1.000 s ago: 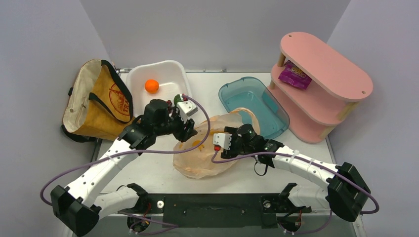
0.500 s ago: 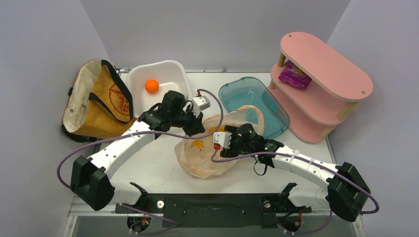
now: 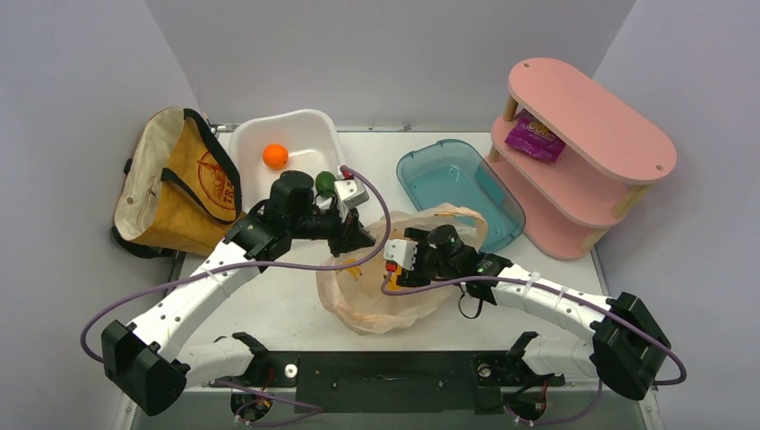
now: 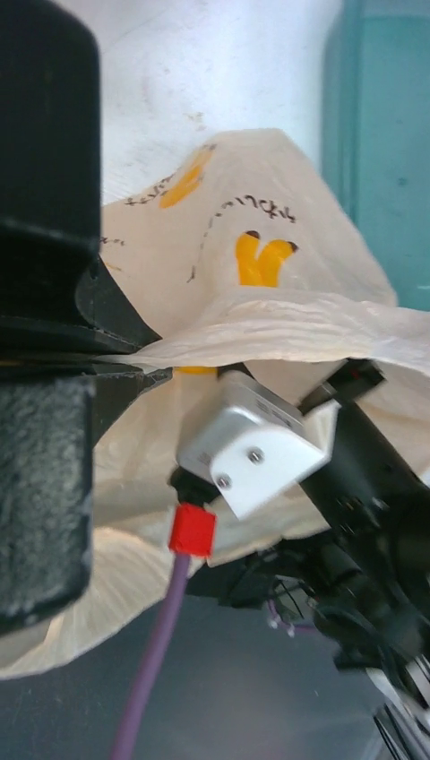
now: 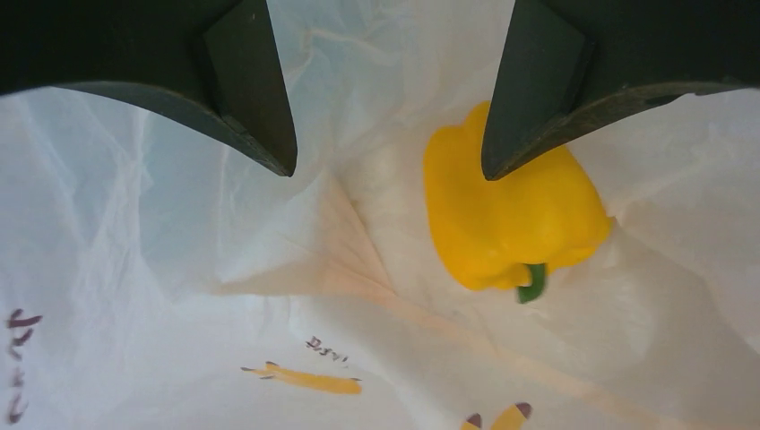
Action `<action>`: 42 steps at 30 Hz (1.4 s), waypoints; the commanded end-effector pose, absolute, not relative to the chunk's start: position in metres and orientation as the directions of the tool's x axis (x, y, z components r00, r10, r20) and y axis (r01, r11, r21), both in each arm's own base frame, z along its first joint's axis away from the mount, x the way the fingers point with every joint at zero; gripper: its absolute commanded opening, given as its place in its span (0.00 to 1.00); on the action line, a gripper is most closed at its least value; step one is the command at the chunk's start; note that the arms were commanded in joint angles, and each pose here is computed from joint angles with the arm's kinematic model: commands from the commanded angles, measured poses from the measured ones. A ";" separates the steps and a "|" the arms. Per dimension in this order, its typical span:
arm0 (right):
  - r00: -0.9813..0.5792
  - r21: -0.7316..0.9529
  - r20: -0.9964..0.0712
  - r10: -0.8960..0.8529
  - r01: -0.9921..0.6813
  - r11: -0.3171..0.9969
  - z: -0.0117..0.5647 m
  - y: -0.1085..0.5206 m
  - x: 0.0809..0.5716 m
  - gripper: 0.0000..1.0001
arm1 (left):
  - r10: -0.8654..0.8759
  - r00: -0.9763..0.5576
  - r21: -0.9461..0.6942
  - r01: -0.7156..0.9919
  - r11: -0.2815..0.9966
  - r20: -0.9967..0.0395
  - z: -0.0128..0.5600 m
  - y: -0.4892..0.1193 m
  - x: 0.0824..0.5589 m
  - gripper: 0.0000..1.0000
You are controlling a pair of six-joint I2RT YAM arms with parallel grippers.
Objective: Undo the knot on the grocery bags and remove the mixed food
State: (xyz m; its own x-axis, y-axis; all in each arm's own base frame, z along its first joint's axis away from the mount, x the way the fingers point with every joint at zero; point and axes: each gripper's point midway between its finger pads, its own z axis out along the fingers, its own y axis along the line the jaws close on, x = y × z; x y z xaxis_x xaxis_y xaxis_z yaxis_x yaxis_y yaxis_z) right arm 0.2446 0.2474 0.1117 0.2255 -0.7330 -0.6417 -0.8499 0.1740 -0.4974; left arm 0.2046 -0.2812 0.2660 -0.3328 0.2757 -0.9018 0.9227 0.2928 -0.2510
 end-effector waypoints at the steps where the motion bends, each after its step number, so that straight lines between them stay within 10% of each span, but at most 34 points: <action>1: 0.226 -0.431 -0.667 -0.710 -0.894 0.121 0.116 0.262 0.234 0.72 | 0.316 -0.288 -0.180 0.926 0.331 -0.904 0.242 -0.267 0.218 0.00; 29: 0.314 -0.151 -0.386 -0.867 -0.949 -0.277 0.042 0.259 0.222 0.64 | 0.333 -0.445 -0.235 0.824 0.515 -0.831 0.191 -0.222 0.249 0.26; 42: 0.299 -0.232 -0.545 -0.783 -0.952 -0.202 0.117 0.296 0.230 0.04 | 0.269 -0.511 -0.247 0.731 0.636 -0.817 0.186 -0.209 0.270 0.32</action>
